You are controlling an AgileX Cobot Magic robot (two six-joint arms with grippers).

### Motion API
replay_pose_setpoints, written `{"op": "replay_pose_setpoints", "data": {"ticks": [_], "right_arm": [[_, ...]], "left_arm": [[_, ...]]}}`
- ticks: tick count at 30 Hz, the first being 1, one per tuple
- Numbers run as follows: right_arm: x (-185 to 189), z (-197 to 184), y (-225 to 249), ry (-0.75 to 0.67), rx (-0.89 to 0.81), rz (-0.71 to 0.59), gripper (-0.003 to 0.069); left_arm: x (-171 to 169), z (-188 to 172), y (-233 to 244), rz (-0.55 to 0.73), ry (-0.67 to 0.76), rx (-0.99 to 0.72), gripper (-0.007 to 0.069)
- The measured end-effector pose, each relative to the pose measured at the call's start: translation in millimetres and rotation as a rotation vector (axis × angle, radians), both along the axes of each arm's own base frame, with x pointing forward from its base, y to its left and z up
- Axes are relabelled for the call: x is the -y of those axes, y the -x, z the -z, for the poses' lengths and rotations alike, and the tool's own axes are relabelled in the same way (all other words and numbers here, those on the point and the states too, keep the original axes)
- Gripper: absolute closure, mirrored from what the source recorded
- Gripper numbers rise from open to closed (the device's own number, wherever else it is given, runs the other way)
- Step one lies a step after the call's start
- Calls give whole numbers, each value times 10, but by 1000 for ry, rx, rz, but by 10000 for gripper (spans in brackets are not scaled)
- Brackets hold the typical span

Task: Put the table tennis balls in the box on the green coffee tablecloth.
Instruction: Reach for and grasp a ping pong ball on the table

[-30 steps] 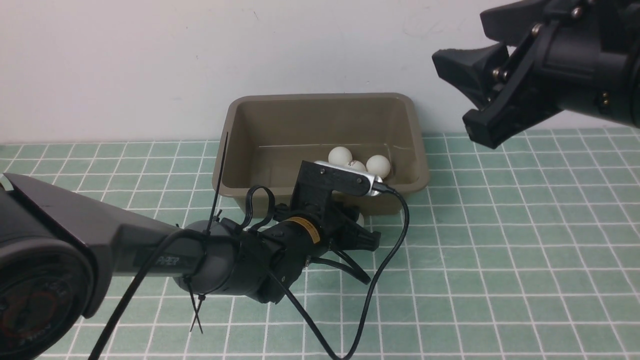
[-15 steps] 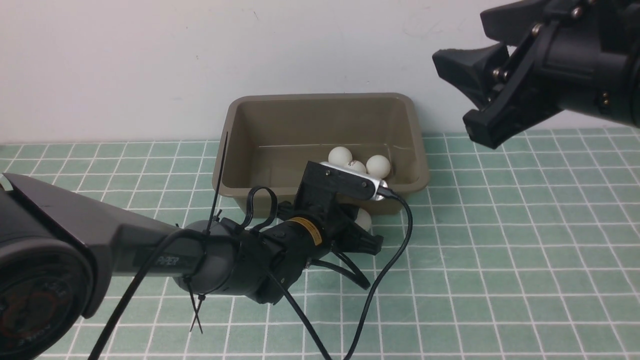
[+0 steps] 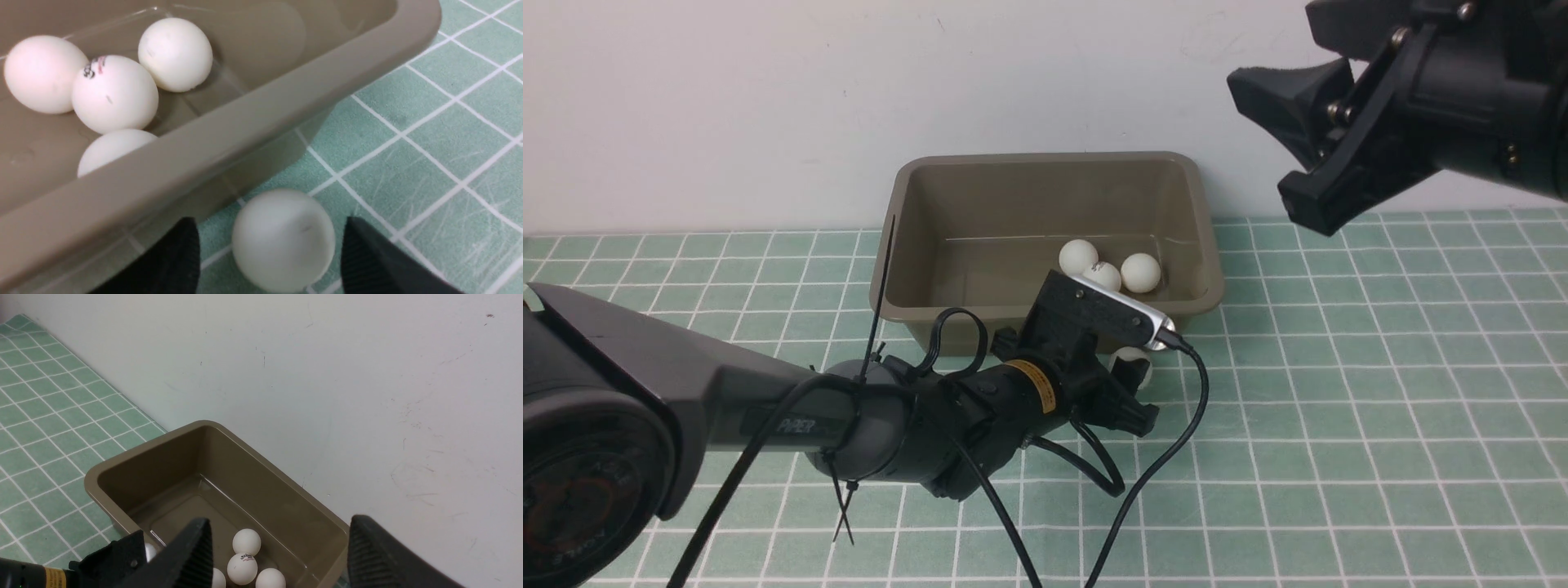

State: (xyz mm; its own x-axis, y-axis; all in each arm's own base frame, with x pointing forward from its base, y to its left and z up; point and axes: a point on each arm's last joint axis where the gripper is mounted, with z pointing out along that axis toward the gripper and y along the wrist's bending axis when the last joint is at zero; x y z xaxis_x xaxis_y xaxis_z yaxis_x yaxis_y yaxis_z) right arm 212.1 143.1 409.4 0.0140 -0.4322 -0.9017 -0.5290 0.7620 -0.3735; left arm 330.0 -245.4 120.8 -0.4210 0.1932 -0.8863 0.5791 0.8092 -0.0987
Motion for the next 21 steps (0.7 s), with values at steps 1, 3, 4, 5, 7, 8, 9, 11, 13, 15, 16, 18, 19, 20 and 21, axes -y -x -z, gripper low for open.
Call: {"op": "replay_pose_setpoints", "data": {"ticks": [1, 3, 4, 5, 7, 8, 9, 11, 13, 15, 16, 18, 19, 20, 21], "right_arm": [[0, 0, 0, 1, 1, 0, 248], [1, 1, 0, 0, -1, 1, 248], [1, 2, 0, 1, -1, 1, 248], [2, 3, 0, 1, -3, 2, 248], [3, 3, -1, 6, -1, 3, 248], [4, 4, -1, 8, -1, 3, 248], [4, 4, -1, 9, 0, 3, 248], [5, 5, -1, 9, -2, 4, 248], [9, 13, -2, 14, -9, 8, 248], [14, 21, -2, 20, -17, 13, 248], [15, 23, -2, 17, -21, 15, 248], [16, 24, -2, -1, -32, 20, 248], [16, 24, -2, -6, -34, 22, 248], [16, 24, -2, -13, -38, 24, 248], [16, 24, -2, -19, -42, 26, 248]], "left_arm": [[-2, 7, 3, 1, -6, -6, 181], [-5, 0, 11, 4, -14, -17, 170], [-5, -21, 17, 8, -17, -20, 167], [-4, -65, 26, 16, -17, -17, 166], [-3, -180, 42, 32, -15, -6, 166], [-4, -294, 58, 41, -3, 4, 166], [-10, -377, 75, 47, 0, 5, 166], [-40, -551, 122, 53, -12, -4, 166], [-96, -708, 176, 44, -43, -26, 166], [-195, -900, 253, 11, -89, -60, 166], [-249, -1005, 296, -8, -105, -70, 166], [-344, -1258, 397, -36, -111, -61, 165], [-374, -1378, 446, -40, -102, -44, 165], [-396, -1498, 502, -40, -88, -23, 165], [-410, -1590, 550, -37, -75, -7, 165]]}}
